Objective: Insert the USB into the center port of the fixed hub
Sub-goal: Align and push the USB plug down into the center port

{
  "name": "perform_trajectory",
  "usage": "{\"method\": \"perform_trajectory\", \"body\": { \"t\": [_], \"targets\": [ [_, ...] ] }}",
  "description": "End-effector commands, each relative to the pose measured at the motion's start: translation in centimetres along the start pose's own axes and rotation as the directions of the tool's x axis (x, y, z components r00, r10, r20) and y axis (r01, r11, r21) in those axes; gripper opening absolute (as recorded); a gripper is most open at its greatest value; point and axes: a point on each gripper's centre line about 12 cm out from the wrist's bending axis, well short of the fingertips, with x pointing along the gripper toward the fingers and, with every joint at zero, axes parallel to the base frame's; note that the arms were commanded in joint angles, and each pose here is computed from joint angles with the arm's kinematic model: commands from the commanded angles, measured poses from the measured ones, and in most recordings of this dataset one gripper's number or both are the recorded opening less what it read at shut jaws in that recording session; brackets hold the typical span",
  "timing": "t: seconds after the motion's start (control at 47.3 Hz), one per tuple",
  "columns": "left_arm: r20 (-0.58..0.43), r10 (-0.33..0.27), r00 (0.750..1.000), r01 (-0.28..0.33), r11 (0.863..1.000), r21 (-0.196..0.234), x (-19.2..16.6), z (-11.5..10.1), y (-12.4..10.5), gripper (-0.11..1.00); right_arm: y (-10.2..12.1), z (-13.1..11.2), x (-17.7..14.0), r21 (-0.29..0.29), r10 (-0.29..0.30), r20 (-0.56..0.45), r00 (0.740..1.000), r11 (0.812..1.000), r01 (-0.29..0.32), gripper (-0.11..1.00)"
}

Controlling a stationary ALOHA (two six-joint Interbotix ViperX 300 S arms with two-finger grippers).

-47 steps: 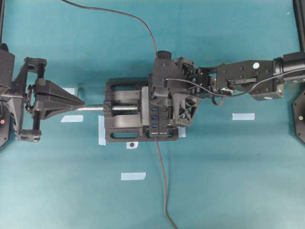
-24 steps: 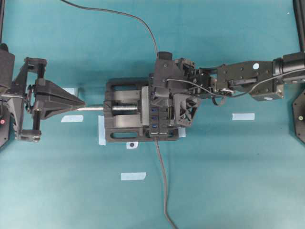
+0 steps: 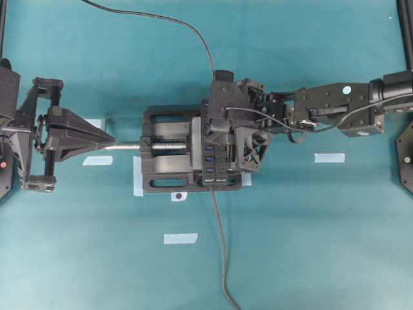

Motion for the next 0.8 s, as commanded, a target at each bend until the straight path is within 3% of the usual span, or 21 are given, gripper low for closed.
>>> {"method": "perform_trajectory", "body": {
  "t": [0.0,0.19,0.507,0.782],
  "targets": [
    [0.032,-0.004,0.999,0.004,1.0,0.0,-0.03,1.03,-0.12,0.0,-0.24,0.12,-0.13,0.032,-0.004,0.012,1.0,0.999,0.003,0.1],
    [0.032,-0.004,0.999,0.004,1.0,0.0,-0.03,1.03,-0.12,0.0,-0.43,0.25,-0.31,0.045,-0.007,0.025,1.0,0.999,0.006,0.18],
    [0.032,-0.004,0.999,0.004,1.0,0.0,-0.06,1.0,-0.11,0.0,-0.43,0.62,-0.54,0.044,-0.007,0.031,1.0,0.999,0.006,0.58],
    [0.029,-0.003,1.0,0.003,1.0,0.002,-0.09,0.83,-0.09,0.0,-0.43,0.84,-0.63,0.043,-0.007,0.032,0.999,0.999,0.006,0.62]
  ]
}}
